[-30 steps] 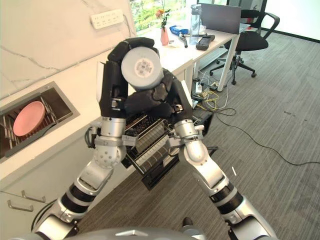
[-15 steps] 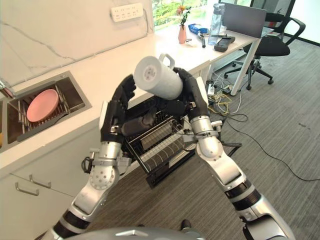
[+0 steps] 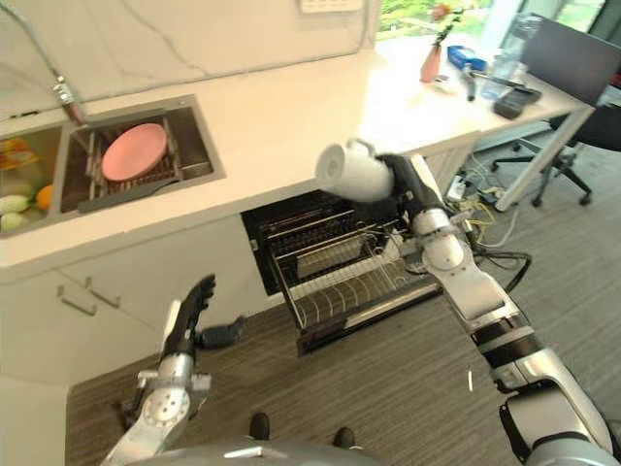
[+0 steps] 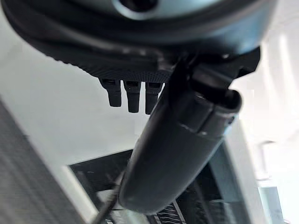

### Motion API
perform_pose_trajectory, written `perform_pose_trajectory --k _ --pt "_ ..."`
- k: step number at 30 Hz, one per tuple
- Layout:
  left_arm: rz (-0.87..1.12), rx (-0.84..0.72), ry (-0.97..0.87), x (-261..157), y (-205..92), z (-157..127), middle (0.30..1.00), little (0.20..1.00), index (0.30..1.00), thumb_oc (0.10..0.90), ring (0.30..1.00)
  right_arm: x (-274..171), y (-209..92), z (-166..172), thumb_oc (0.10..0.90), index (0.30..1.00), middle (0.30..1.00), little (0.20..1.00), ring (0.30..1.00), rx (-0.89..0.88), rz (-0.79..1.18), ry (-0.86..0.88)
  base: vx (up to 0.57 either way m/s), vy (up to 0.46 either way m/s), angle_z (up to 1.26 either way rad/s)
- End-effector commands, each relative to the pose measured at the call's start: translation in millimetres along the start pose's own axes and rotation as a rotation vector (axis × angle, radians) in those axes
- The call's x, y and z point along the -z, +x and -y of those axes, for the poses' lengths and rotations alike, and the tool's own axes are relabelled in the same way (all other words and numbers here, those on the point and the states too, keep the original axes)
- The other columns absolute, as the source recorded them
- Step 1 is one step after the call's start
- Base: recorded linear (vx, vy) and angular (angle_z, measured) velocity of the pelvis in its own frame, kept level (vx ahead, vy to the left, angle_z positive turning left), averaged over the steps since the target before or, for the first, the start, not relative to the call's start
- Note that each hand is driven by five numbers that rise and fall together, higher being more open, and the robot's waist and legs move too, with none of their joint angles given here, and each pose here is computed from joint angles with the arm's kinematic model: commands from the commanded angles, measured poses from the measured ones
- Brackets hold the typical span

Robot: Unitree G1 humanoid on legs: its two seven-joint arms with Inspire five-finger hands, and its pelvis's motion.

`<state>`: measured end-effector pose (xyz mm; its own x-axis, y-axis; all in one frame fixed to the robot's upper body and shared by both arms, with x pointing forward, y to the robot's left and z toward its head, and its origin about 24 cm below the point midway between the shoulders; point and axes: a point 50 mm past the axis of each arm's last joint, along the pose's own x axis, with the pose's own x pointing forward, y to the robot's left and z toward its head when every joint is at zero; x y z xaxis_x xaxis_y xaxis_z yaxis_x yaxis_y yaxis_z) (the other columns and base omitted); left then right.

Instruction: Place the dishes in the dishwasher.

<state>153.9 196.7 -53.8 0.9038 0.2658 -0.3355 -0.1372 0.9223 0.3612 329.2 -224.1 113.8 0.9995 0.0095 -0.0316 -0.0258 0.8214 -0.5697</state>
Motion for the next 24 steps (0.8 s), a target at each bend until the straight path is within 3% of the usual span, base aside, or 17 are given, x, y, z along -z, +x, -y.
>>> perform_pose_trajectory --k 1,7,13,24 --pt "0.235 -0.001 0.034 -39.4 13.4 -13.8 0.9 0.9 0.9 0.8 0.9 -59.6 18.4 21.7 0.4 0.3 0.3 0.3 0.3 0.052 0.214 -0.065 0.0 0.001 0.28" --pt "0.121 0.073 0.114 -7.7 11.7 -12.9 0.9 0.9 0.9 0.8 0.9 12.8 27.9 12.2 0.4 0.3 0.3 0.3 0.3 -0.044 -0.087 -0.108 -0.01 -0.024 0.39" --pt "0.115 0.105 0.156 -4.6 16.3 -22.8 0.9 0.9 0.9 0.8 0.9 45.0 28.9 -6.0 0.4 0.3 0.3 0.3 0.3 -0.112 -0.198 -0.038 -0.04 -0.028 0.39" --pt "0.062 0.1 0.151 4.3 17.5 -45.9 0.9 0.9 0.9 0.8 0.9 94.9 18.6 -3.6 0.4 0.3 0.3 0.3 0.3 -0.067 -0.438 0.07 -0.04 -0.023 0.31"
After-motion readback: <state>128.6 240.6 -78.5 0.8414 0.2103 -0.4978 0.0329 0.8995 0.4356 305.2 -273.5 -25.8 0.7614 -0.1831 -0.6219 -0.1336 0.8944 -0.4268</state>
